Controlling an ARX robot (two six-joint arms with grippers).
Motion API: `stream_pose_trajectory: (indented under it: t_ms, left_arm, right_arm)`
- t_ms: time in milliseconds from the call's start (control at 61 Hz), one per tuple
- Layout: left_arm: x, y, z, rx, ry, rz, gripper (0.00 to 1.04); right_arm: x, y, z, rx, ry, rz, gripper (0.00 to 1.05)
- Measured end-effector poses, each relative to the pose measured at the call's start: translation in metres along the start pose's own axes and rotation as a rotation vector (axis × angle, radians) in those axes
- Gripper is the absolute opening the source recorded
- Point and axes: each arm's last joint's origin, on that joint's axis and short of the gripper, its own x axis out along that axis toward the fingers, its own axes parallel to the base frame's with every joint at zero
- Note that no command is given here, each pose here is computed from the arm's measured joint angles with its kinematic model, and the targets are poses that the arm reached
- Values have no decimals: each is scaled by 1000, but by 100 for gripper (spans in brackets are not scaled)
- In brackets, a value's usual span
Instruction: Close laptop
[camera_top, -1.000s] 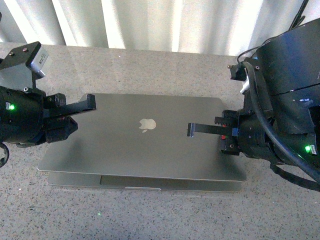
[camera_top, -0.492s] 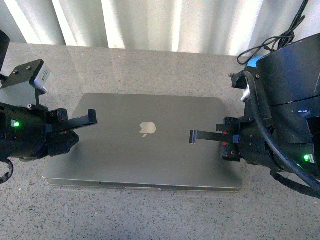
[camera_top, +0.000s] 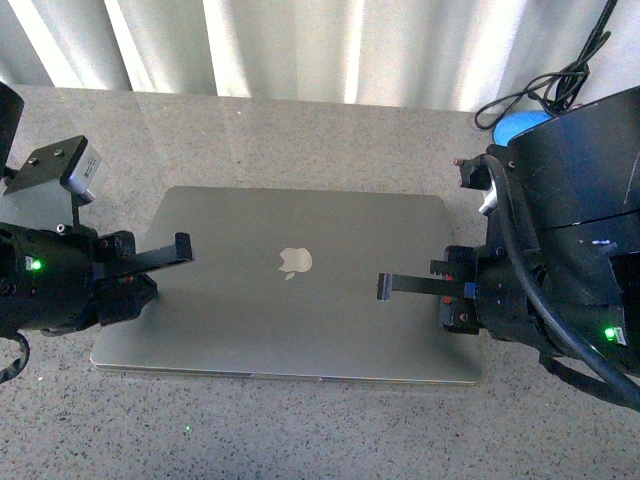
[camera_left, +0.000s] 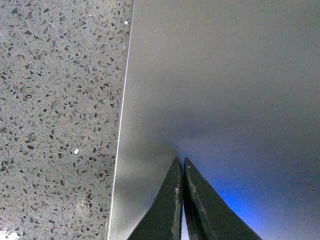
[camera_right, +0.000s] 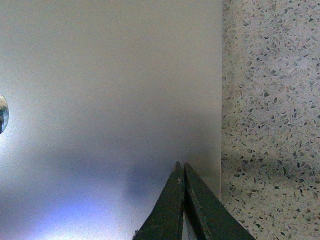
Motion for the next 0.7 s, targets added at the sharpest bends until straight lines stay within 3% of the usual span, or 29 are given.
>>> stream_pose_trajectory:
  t_ms: [705]
  left_arm:
    - [5, 3, -6, -24, -9, -14, 4]
  right_arm:
    - [2, 2, -4, -5, 3, 3, 1]
